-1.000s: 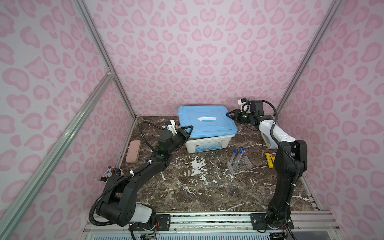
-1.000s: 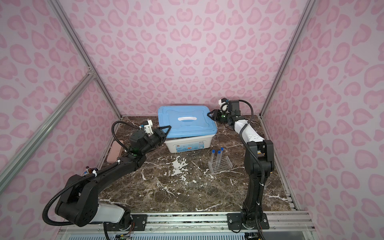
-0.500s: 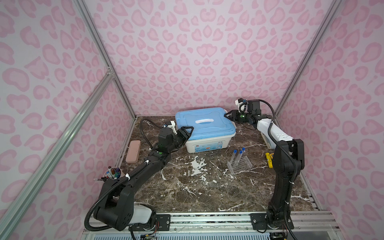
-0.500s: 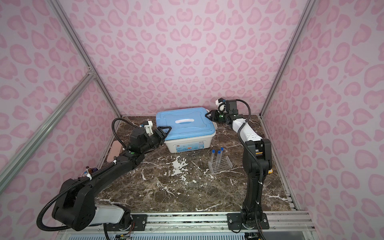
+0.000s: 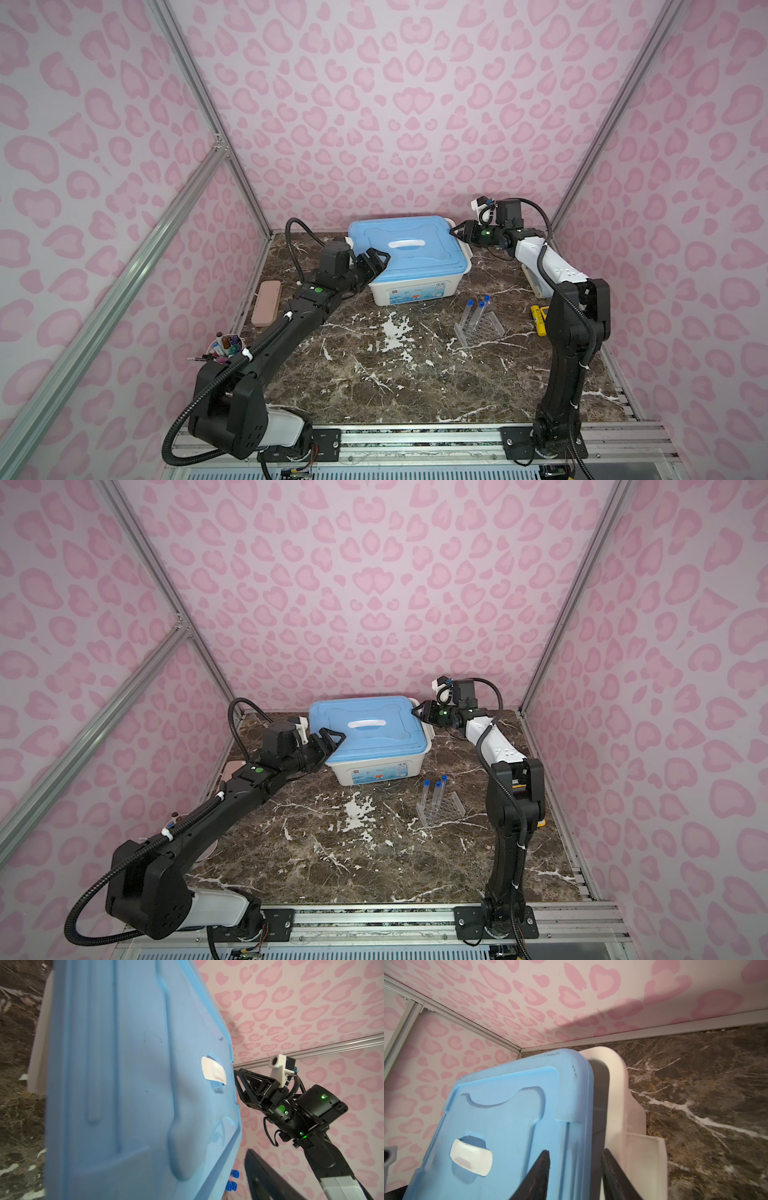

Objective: Organize the chemistry lab equipment

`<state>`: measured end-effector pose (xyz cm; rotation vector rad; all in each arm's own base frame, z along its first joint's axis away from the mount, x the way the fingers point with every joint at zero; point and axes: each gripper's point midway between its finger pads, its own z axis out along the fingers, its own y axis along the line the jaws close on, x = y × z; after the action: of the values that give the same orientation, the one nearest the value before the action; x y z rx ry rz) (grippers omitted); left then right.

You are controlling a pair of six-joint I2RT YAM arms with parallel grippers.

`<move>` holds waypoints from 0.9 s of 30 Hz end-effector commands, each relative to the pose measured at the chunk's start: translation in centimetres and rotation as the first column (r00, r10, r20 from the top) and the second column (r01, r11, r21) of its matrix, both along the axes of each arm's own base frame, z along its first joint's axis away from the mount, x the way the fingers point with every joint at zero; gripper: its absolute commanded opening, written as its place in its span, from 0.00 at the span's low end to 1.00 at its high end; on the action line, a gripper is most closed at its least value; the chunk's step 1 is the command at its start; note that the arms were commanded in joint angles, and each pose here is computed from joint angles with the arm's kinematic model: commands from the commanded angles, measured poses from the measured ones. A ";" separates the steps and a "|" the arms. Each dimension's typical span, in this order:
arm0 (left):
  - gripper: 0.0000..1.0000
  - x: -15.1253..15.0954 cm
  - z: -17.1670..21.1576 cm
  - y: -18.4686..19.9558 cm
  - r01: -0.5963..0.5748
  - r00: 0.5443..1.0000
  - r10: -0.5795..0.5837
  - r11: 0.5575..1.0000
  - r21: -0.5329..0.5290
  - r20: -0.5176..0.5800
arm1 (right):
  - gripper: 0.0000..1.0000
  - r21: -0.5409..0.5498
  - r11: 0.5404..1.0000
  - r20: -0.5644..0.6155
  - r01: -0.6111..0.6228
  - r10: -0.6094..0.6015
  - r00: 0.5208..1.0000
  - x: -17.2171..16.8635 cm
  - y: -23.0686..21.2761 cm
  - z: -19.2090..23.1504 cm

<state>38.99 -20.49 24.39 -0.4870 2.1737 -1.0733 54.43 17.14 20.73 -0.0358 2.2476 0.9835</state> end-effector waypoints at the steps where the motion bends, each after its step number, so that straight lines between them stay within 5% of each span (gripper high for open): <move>1: 0.87 -0.2 -0.8 0.7 0.004 1.000 -0.001 0.996 0.092 -0.031 | 0.43 -0.025 1.000 -0.029 0.007 -0.008 1.000 -0.4 -0.4 -1.0; 27: 0.87 -0.1 -3.2 2.3 0.085 0.990 -0.038 0.929 0.360 -0.136 | 0.43 -0.022 1.000 -0.028 0.004 -0.005 1.000 -0.9 -0.7 -1.1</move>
<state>38.94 -18.58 21.40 -0.3525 2.4262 -0.7115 53.85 16.42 19.61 -0.0211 2.2785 0.9568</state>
